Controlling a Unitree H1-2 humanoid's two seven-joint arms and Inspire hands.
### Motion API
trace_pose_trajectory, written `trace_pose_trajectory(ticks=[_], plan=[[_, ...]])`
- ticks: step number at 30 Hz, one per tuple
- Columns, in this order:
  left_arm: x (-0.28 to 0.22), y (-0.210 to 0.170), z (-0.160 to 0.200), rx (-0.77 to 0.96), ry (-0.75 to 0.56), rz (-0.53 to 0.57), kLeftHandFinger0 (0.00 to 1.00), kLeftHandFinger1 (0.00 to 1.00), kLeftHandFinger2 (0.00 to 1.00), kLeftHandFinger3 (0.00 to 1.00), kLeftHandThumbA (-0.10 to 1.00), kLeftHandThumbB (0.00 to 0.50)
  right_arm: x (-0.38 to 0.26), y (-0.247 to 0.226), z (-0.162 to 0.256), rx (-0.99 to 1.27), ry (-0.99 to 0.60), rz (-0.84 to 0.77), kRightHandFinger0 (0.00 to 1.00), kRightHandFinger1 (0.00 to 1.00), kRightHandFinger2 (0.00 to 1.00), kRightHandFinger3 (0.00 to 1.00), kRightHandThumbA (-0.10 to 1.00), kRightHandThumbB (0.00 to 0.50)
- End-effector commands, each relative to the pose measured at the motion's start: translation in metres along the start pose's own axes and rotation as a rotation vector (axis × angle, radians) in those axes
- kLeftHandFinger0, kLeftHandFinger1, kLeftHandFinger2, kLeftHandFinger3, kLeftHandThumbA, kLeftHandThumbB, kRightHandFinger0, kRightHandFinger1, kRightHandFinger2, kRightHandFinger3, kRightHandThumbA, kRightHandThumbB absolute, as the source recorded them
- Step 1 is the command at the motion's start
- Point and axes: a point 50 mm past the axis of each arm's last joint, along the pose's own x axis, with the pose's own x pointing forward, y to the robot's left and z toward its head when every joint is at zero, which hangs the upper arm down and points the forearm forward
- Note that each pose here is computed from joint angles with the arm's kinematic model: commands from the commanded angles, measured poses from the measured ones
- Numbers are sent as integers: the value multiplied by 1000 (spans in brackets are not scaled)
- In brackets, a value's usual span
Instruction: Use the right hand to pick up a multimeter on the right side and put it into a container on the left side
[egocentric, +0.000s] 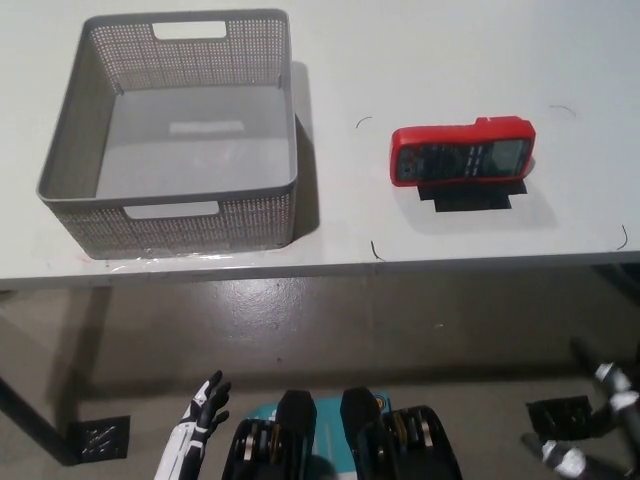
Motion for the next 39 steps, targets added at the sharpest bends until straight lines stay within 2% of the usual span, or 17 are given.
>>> trace_pose_trajectory(ticks=[1, 4, 7, 9, 13, 18, 24, 29, 39], plan=[[1, 3, 6, 8, -54, 1, 1000, 1000, 1000, 1000, 1000, 312, 42, -64, 66, -337, -146, 40, 1000, 1000, 1000, 1000, 1000, 500], [0, 4, 7, 21, -56, 2, 1000, 1000, 1000, 1000, 1000, 309, 75, -98, 106, -397, -192, 42, 1000, 1000, 1000, 1000, 1000, 500], [0, 5, 6, 14, -51, 1, 1000, 1000, 1000, 1000, 1000, 323, 124, -127, 154, -543, -268, 41, 1000, 1000, 1000, 1000, 1000, 464], [-1, 5, 5, 14, -52, 1, 1000, 1000, 1000, 1000, 1000, 319, 152, -138, 174, -563, -273, 63, 1000, 1000, 1000, 1000, 1000, 482], [-1, 7, 4, 16, -50, 2, 1000, 1000, 1000, 1000, 1000, 306, 203, -144, 203, -605, -260, 117, 1000, 1000, 1000, 1000, 1000, 499], [-4, 6, 1, 15, -44, 7, 1000, 1000, 1000, 1000, 1000, 312, 274, -127, 228, -620, -191, 278, 1000, 1000, 1000, 1000, 971, 500], [-9, 6, -2, 13, -33, 2, 1000, 1000, 1000, 1000, 1000, 317, 331, -111, 226, -691, -13, 409, 1000, 1000, 1000, 1000, 1000, 500], [-9, 3, -3, 14, -30, -8, 1000, 1000, 1000, 1000, 1000, 288, 366, -98, 219, -780, 118, 467, 1000, 1000, 1000, 1000, 985, 500], [-13, 1, -7, 13, -24, -15, 1000, 1000, 1000, 1000, 1000, 295, 410, -95, 200, -908, 310, 536, 1000, 1000, 1000, 1000, 971, 500]])
